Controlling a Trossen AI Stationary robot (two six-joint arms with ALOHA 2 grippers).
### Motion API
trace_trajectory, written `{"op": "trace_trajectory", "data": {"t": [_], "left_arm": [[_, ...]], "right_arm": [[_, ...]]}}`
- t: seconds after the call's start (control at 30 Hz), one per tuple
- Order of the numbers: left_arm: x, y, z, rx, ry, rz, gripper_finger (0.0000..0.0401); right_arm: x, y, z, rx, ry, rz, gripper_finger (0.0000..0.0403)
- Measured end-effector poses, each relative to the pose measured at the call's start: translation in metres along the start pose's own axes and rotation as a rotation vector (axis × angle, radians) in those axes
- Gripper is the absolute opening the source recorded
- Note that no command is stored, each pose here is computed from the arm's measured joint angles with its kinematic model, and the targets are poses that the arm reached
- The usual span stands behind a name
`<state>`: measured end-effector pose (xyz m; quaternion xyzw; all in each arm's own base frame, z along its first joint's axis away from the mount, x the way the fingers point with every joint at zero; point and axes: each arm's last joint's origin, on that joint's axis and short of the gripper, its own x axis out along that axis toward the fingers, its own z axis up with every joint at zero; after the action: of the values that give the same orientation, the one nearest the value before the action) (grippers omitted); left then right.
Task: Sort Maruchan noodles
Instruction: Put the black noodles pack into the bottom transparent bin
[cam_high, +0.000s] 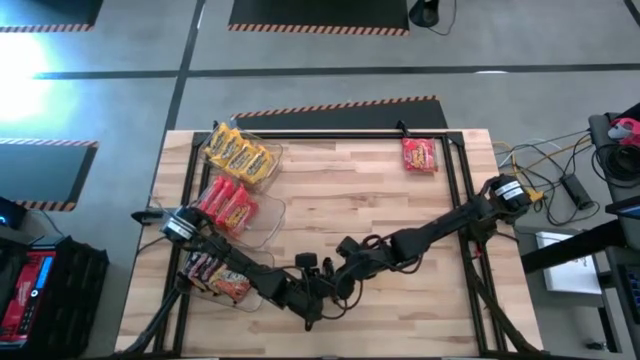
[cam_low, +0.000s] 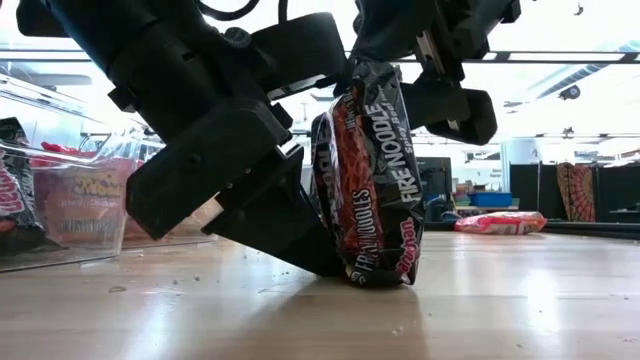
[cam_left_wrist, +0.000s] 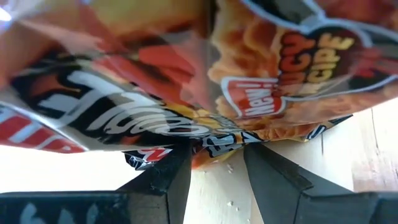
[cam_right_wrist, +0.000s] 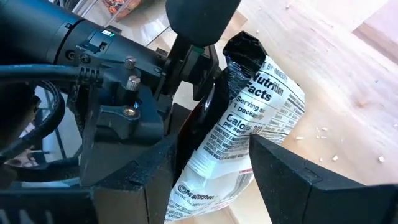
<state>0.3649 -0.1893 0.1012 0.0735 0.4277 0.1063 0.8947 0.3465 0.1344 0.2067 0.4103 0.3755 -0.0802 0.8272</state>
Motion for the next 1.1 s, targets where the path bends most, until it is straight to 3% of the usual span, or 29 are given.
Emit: {"op": "trace_trajectory", "data": {"t": [1.1], "left_arm": [[0.006,0.011,0.017,-0.019,-0.03,-0.036,0.0137]], "right_arm": [[-0.004,-0.003,0.008,0.06,0.042,-0.144,0.0194]]}}
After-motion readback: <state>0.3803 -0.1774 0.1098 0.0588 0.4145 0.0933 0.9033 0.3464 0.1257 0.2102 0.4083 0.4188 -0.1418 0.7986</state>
